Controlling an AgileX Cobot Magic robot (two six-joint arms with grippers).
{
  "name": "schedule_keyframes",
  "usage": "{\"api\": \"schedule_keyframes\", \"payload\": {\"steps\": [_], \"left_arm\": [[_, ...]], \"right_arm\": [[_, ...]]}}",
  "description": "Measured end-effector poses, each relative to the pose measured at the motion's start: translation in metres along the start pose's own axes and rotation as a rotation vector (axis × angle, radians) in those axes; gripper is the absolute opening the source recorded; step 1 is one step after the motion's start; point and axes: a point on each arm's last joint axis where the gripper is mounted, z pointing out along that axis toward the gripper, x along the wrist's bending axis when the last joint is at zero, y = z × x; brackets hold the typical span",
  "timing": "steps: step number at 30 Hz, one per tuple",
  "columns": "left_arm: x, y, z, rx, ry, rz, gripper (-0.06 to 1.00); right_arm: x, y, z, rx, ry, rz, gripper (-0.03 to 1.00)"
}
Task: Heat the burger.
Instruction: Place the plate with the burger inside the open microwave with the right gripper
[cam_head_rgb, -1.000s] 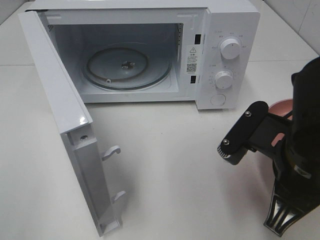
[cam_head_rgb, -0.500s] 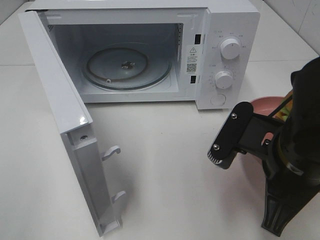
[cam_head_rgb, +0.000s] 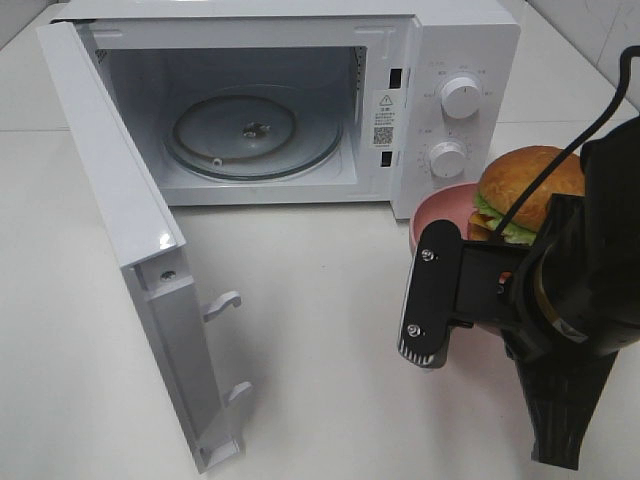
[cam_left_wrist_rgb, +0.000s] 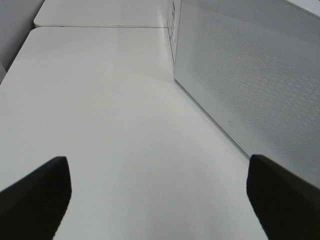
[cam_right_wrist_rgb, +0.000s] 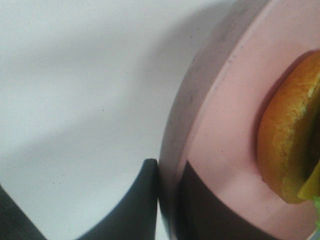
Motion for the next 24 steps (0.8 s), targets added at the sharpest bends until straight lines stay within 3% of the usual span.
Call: {"api": "schedule_keyframes", "payload": {"steps": [24], "left_arm": [[0.000,0.000,0.000,0.000,0.000,0.000,0.87]], "right_arm": [[-0.008,0.019,-0.002,-0.200,-0.123,-0.335,0.06]]}}
